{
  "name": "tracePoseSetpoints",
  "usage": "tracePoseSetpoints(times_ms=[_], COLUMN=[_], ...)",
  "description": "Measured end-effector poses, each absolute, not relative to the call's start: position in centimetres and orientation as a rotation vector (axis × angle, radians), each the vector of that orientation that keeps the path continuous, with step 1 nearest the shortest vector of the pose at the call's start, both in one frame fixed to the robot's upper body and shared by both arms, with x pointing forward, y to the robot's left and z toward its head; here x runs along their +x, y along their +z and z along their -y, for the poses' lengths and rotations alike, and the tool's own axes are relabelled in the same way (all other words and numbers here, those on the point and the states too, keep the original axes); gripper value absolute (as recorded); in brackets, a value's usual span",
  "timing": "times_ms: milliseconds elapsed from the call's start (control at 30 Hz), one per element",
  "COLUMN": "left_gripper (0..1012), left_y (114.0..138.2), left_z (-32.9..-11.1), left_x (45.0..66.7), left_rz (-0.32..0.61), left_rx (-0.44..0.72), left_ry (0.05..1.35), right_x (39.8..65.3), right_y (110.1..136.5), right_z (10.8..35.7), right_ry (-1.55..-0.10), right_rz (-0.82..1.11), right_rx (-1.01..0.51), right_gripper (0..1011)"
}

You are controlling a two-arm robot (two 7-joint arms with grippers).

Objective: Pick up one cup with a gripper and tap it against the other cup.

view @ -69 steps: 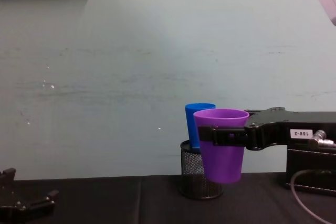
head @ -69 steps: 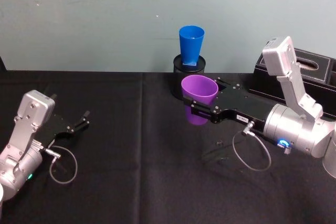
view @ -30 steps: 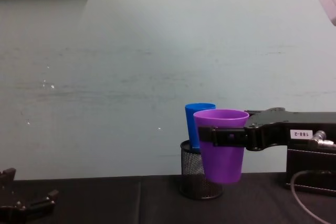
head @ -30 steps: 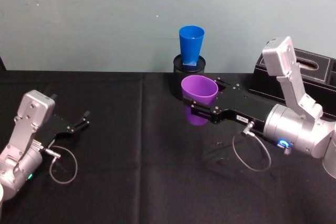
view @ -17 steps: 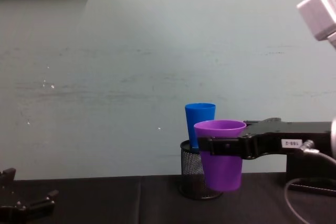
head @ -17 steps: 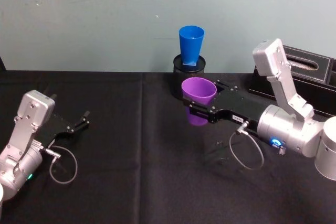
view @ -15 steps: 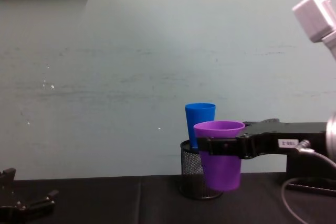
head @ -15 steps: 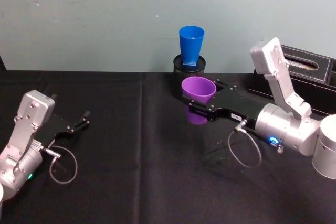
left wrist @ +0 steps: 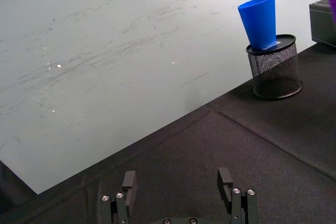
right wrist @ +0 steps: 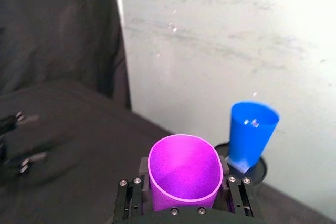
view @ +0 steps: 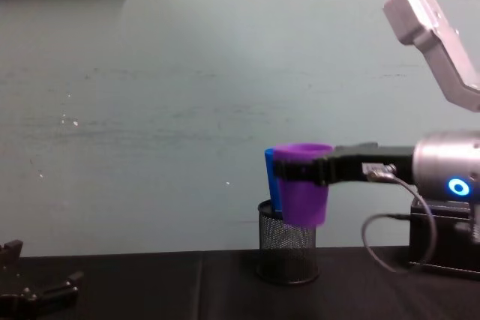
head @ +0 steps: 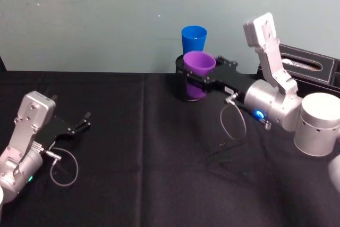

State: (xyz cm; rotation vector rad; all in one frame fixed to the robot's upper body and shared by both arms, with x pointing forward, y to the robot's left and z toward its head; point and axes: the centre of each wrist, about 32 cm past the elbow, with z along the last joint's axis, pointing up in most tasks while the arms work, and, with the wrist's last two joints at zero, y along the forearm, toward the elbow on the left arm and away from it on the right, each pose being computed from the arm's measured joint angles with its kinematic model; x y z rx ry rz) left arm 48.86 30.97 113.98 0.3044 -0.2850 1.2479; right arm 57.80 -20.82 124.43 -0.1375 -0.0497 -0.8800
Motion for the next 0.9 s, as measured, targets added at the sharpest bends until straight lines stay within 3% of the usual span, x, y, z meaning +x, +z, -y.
tracePoseSetpoints(times_ms=[500, 900], left_gripper=[1011, 1011], left_y=[114.0, 114.0], left_z=[-31.0, -31.0], left_x=[48.9, 48.9], left_rz=[0.285, 0.285], left_rx=[0.304, 0.304], left_ry=[1.248, 1.248], right_x=[63.0, 64.0], right_y=[126.0, 126.3], right_z=[18.2, 17.3], right_ry=[-0.979, -1.000], right_rz=[-0.003, -0.024], right_rx=[-0.074, -0.079], right_gripper=[731, 731])
